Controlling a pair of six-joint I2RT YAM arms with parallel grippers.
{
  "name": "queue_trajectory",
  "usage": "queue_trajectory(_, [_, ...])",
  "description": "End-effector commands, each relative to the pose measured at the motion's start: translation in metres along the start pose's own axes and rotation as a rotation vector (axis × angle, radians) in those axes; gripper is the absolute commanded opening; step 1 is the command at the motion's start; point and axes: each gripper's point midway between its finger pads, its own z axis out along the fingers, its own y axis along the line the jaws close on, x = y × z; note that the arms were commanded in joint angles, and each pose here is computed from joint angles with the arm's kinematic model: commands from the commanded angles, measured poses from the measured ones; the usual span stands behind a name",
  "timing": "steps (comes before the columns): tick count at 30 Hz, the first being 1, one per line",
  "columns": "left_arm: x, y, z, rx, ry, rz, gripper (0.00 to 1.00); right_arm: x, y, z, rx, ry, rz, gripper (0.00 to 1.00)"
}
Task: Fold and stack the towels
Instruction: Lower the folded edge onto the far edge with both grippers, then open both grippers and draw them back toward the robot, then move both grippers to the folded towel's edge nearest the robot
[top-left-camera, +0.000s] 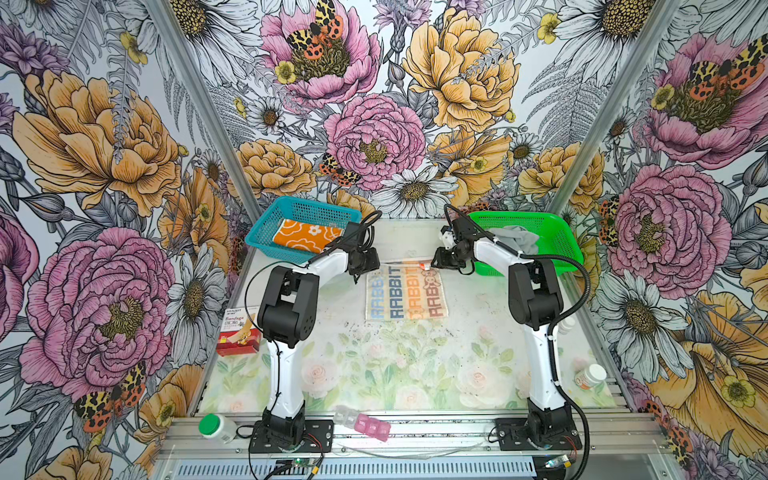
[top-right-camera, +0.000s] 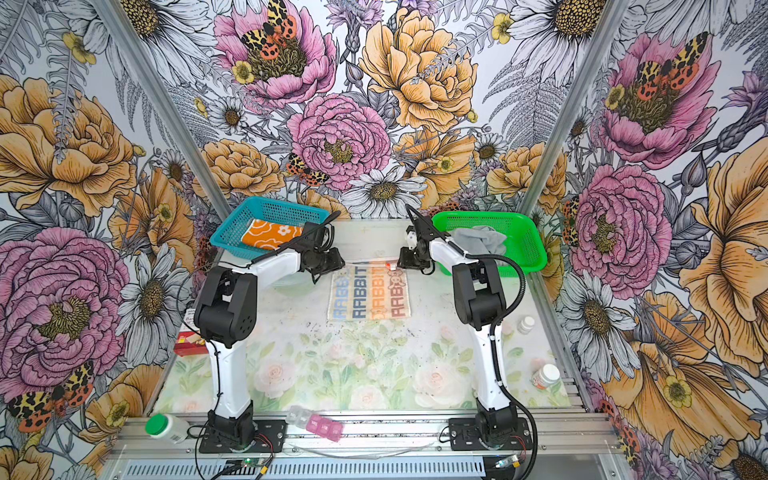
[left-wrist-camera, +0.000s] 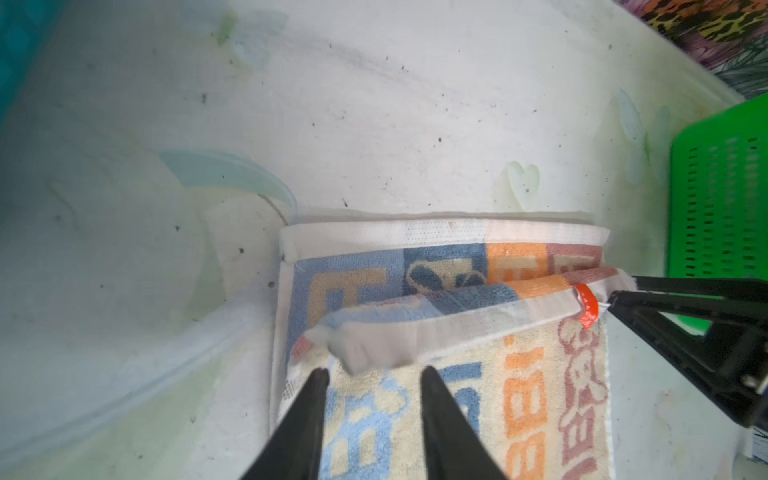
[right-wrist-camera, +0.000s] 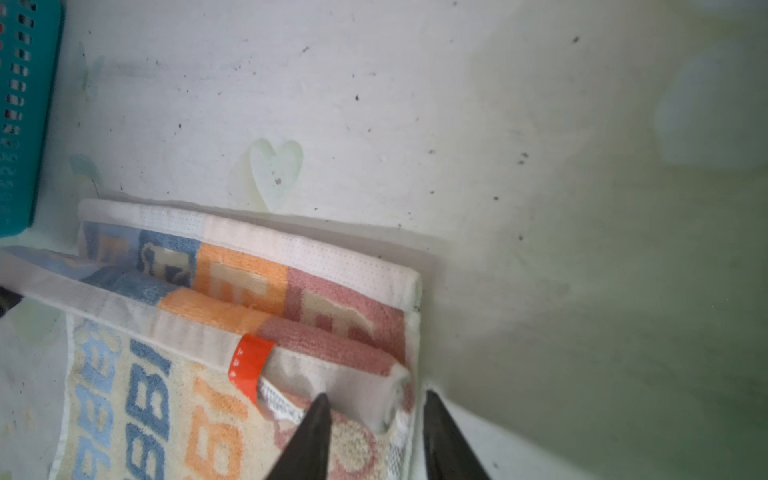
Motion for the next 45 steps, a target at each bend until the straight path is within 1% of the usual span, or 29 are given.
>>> queue_trajectory(1, [-0.037,-0.021,-0.025,0.016,-0.125,0.047,0.62,-0.032,0.01,-0.04,0.038,-0.114,-0.06,0.65])
queue_trajectory(2, [-0.04,-0.022,-0.03,0.006,-0.143,0.058,0.66,-0.032,0.012,-0.048,0.046,-0.124,-0.07,0.68])
queue_trajectory(4, [-0.041,-0.024,-0.042,-0.02,-0.178,0.077,0.71,-0.03,0.019,-0.066,0.068,-0.147,-0.093,0.7])
queue_trajectory(6, [-0.032,-0.027,-0.051,-0.028,-0.187,0.106,0.74,-0.018,0.026,-0.079,0.088,-0.152,-0.107,0.72])
queue_trajectory(7, [-0.024,-0.027,-0.054,-0.029,-0.178,0.12,0.76,-0.01,0.03,-0.083,0.089,-0.148,-0.105,0.73])
queue_trajectory(10, [0.016,-0.023,-0.06,-0.036,-0.118,0.15,0.81,0.028,0.037,-0.088,0.092,-0.115,-0.079,0.75])
queue_trajectory(11, [0.026,-0.024,-0.072,-0.026,-0.117,0.157,0.81,0.041,0.04,-0.091,0.089,-0.115,-0.064,0.75])
queue_trajectory(12, [0.043,-0.021,-0.076,-0.02,-0.094,0.166,0.81,0.054,0.043,-0.092,0.079,-0.112,-0.046,0.76])
queue_trajectory(15, [0.081,-0.017,-0.09,0.003,-0.056,0.203,0.75,0.081,0.057,-0.095,0.013,-0.116,0.006,0.75])
queue_trajectory(17, [0.104,-0.02,-0.099,0.051,-0.036,0.21,0.67,0.093,0.072,-0.099,-0.037,-0.128,0.016,0.75])
queue_trajectory(20, [0.122,-0.03,-0.103,0.175,-0.032,0.163,0.54,0.101,0.094,-0.097,-0.09,-0.121,0.01,0.74])
queue_trajectory(21, [0.125,-0.033,-0.103,0.2,-0.029,0.154,0.52,0.103,0.1,-0.094,-0.108,-0.111,0.011,0.74])
queue_trajectory(23, [0.13,-0.036,-0.1,0.223,-0.017,0.14,0.5,0.106,0.112,-0.087,-0.144,-0.103,0.011,0.73])
queue_trajectory(27, [0.136,-0.036,-0.096,0.202,-0.004,0.118,0.49,0.107,0.12,-0.081,-0.177,-0.104,0.022,0.74])
queue_trajectory(34, [0.146,-0.02,-0.086,0.136,0.024,0.078,0.5,0.124,0.102,-0.064,-0.137,-0.053,0.052,0.74])
queue_trajectory(40, [0.154,-0.008,-0.085,0.105,0.031,0.062,0.51,0.137,0.092,-0.062,-0.116,-0.033,0.076,0.74])
queue_trajectory(45, [0.162,-0.001,-0.078,0.093,0.06,0.056,0.51,0.147,0.089,-0.058,-0.122,-0.002,0.097,0.74])
